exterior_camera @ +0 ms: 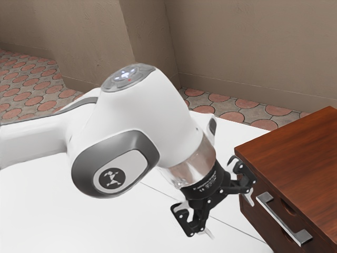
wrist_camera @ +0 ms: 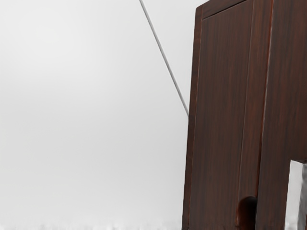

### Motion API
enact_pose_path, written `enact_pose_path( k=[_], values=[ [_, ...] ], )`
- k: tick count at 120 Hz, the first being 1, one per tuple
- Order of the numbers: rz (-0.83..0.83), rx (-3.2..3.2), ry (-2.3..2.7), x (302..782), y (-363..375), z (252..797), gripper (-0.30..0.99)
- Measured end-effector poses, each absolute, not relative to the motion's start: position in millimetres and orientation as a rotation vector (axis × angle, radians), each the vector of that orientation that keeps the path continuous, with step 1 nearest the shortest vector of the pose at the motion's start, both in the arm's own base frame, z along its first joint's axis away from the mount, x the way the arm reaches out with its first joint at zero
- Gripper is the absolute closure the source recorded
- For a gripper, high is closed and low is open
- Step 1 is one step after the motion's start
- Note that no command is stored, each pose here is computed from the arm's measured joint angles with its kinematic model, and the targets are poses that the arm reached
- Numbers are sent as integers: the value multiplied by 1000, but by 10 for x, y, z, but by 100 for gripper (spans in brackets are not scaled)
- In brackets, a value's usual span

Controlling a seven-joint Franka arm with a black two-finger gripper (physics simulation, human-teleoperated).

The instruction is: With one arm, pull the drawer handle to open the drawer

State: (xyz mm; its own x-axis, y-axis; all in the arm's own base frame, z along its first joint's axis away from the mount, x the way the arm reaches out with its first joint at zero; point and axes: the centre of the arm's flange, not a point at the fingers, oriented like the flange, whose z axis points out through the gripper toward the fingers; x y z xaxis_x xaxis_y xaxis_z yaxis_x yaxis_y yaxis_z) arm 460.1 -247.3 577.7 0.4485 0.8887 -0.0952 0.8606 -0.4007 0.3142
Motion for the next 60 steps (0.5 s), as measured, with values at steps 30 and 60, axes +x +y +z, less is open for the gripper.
enact_pose_path(
  k=[30, 60],
  values=[
    [113, 2383, 1421, 4454, -2787, 5795, 0],
    [135, 2377, 1442, 4615, -2876, 5637, 0]
  ],
)
